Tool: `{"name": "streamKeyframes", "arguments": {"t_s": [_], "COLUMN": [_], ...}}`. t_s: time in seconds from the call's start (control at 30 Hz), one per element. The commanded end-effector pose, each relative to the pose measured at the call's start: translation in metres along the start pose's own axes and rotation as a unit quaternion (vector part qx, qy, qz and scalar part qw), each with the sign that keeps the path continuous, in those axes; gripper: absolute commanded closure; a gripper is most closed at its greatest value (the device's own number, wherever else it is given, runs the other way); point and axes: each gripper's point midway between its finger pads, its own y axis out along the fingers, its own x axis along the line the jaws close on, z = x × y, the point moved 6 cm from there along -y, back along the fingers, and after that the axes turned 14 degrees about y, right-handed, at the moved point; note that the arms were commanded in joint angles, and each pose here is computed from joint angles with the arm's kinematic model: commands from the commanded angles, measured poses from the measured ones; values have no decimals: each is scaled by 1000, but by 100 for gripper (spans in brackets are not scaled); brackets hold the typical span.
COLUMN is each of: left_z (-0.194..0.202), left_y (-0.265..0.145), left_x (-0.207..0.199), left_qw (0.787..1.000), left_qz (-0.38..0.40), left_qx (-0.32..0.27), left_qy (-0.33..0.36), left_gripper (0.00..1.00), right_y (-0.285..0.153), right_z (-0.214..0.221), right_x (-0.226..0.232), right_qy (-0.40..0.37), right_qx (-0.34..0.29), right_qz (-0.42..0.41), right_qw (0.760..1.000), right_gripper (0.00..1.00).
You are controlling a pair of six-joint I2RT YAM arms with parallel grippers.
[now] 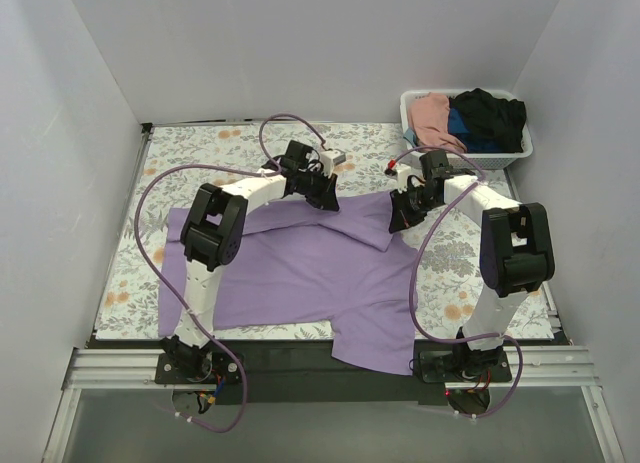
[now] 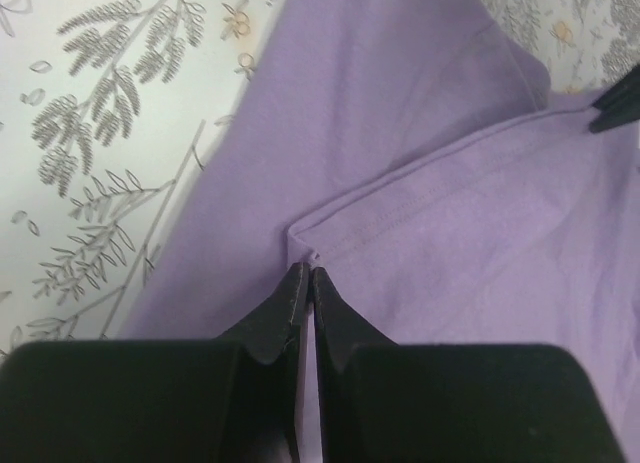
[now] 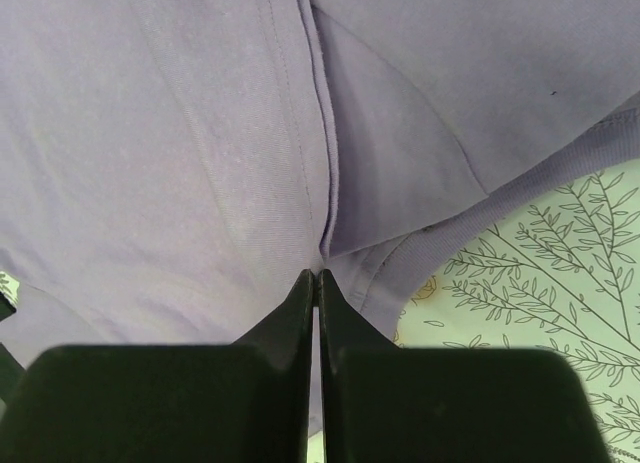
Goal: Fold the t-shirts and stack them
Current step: Fold the tshirt
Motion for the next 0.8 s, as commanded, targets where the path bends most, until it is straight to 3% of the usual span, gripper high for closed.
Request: {"name": "streamKeyframes", "arguments": {"t_s": [0.0, 0.2, 0.47, 0.77], "left_z": [-43, -50, -7, 36], "left_y": [-36, -63, -82, -93], "left_x": [-23, -45, -79, -94], "left_qw": [995, 984, 969, 952], "left_qz": [14, 38, 119, 135], "left_qx": [-62, -85, -59, -27], "left_qy": [78, 153, 207, 274], "left_gripper": [100, 100, 100, 100], "right_y": [-8, -13, -17, -20], "right_z": [2, 7, 20, 34], "right_x": [14, 22, 32, 38], "right_qy": [-21, -66, -133, -201], "right_qx": [0, 6, 24, 58], "right_qz": [-21, -32, -41, -51], "right_qw": [1000, 997, 990, 976], "right_gripper": [99, 99, 99, 96]}}
